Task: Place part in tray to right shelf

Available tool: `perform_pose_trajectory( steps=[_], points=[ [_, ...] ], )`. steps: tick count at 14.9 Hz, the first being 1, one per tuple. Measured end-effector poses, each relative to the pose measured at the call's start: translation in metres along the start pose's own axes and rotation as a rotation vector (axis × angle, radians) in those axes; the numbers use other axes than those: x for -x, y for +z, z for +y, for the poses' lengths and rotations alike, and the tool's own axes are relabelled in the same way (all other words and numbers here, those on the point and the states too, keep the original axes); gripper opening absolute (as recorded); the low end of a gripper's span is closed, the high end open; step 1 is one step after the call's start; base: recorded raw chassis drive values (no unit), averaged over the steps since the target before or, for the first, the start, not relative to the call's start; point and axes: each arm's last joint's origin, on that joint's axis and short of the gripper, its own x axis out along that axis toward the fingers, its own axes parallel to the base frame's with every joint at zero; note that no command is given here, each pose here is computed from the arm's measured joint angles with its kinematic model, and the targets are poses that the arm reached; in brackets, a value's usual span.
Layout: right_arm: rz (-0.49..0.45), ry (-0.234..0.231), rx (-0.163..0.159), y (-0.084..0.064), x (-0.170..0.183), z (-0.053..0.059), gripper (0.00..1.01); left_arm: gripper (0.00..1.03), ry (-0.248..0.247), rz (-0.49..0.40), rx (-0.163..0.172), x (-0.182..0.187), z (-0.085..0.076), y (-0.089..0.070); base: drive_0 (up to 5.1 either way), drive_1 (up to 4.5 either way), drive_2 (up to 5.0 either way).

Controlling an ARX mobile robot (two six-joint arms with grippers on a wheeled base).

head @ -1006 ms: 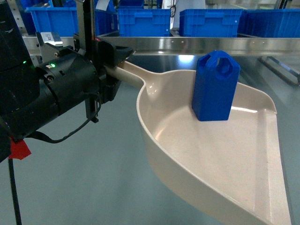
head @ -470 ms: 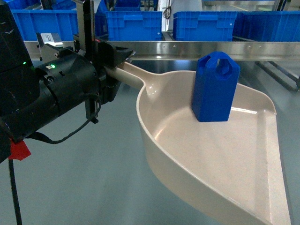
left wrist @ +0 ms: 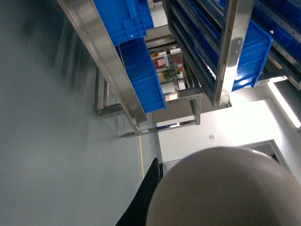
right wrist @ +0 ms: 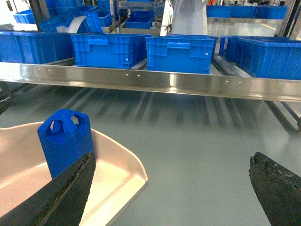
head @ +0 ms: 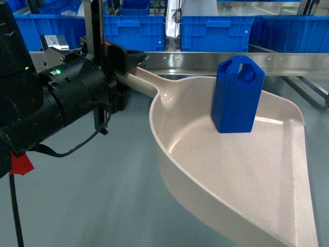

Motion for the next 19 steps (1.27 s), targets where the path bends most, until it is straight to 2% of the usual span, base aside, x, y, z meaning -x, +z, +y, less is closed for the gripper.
perform_pose_trajectory(
  steps=[19],
  points=[
    [0.002, -0.001, 0.000, -0.0002, 0.0000, -0.0001, 0.98, 0.12, -0.001, 0.001, -0.002, -0.0001, -0.0002, -0.0002, 0.0, 3.99, -3.9]
  ],
)
